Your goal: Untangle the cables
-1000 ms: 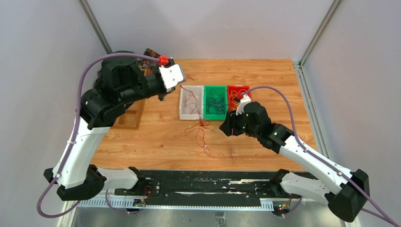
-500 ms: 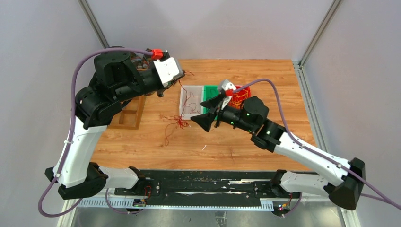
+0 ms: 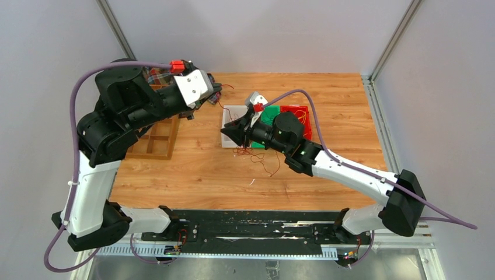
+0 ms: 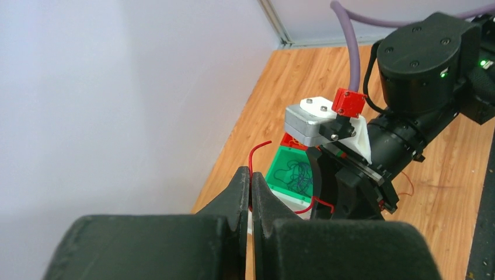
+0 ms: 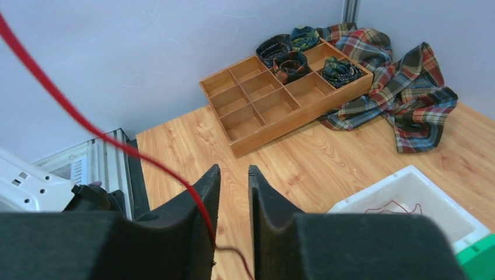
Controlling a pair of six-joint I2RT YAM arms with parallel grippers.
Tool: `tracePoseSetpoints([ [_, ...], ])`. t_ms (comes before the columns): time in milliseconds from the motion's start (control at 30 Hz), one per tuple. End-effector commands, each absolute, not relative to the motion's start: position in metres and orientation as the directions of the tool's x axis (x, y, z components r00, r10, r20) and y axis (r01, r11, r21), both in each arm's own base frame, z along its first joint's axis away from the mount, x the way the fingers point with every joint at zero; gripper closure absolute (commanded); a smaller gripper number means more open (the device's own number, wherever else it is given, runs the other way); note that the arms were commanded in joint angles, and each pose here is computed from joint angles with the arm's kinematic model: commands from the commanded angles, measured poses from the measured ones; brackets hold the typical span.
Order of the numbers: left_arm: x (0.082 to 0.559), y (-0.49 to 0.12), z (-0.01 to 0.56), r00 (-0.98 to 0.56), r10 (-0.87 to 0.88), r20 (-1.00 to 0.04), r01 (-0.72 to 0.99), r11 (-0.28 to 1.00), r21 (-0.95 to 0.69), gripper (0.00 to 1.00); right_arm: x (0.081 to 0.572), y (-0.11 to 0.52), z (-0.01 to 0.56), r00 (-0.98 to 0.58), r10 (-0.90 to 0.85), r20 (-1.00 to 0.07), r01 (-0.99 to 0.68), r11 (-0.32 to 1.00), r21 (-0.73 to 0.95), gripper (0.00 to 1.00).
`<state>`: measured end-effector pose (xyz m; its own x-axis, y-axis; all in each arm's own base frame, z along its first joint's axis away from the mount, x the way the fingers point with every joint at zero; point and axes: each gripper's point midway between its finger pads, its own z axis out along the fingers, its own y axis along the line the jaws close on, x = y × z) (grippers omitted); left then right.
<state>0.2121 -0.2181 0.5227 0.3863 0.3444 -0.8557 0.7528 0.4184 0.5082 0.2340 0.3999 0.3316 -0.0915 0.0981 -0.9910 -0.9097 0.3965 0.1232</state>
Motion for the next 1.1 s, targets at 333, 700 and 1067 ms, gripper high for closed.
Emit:
tracePoseSetpoints([
  [333,0.204,-0.219,0.586,0.482,0.237,-0.844,0.703,0.470,0.534,1.00,0.233,0.417,0.214,-0.324,0.071,-0.943,-0.853,0.409,0.324,0.83],
  [700,0.197,-0.201,0.639,0.576,0.181,-0.798,0.606,0.560,0.564,1.00,0.236,0.427,0.155,-0.400,0.018,-0.916,-0.814,0.453,0.364,0.83],
  [1067,0.192,-0.178,0.688,0.692,0.144,-0.708,0.456,0.673,0.583,1.00,0.233,0.413,0.128,-0.454,0.012,-0.891,-0.766,0.507,0.396,0.70],
])
